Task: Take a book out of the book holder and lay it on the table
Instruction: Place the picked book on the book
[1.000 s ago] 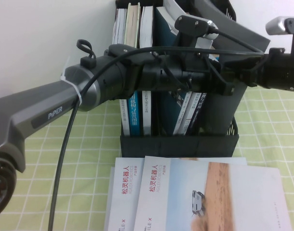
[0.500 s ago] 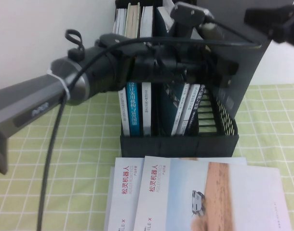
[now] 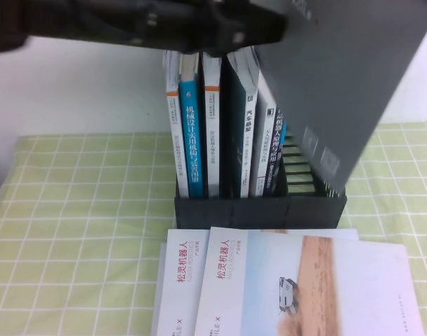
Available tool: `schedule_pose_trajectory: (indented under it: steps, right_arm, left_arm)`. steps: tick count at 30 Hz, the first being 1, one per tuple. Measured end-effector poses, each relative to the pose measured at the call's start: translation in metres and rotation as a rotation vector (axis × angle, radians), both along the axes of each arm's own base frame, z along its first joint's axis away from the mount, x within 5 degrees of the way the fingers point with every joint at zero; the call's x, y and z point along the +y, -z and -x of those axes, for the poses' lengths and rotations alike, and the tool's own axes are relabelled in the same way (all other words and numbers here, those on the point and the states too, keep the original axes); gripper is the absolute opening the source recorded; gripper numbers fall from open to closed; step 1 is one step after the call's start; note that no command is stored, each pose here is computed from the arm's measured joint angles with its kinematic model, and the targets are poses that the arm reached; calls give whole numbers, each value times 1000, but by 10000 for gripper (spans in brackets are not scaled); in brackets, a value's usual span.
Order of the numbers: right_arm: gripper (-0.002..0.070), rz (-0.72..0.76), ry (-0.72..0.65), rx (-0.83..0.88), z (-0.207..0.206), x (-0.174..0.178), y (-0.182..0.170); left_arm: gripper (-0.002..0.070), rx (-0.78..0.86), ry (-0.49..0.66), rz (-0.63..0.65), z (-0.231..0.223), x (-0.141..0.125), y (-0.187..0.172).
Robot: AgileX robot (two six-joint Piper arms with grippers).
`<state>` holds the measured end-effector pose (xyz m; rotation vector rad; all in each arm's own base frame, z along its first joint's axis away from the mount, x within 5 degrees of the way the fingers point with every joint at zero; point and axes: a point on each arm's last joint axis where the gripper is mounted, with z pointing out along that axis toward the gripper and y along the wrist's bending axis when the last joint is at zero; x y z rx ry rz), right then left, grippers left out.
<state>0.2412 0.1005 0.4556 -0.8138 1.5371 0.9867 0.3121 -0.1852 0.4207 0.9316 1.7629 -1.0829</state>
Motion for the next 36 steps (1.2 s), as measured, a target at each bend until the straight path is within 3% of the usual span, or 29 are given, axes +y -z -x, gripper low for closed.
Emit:
schedule_pose_trajectory:
  steps: [8, 15, 21, 29, 36]
  right_arm:
    - [6, 138, -107, -58, 46, -1, -20]
    - [6, 401, -185, -80, 74, 8, -8]
    - [5, 759, -181, -33, 83, 25, 20]
    - [5, 1240, -4, -49, 51, 72, 72]
    - [5, 1356, -46, -135, 36, 139, 123]
  left_arm:
    - [-4, 35, 9, -219, 53, 51, -30]
    - [-4, 19, -43, -240, 120, 71, -43]
    - [-4, 85, -156, -191, 169, 86, -6]
    - [-3, 192, -341, -45, 210, 101, 65]
    - [-3, 271, -422, 52, 220, 106, 101]
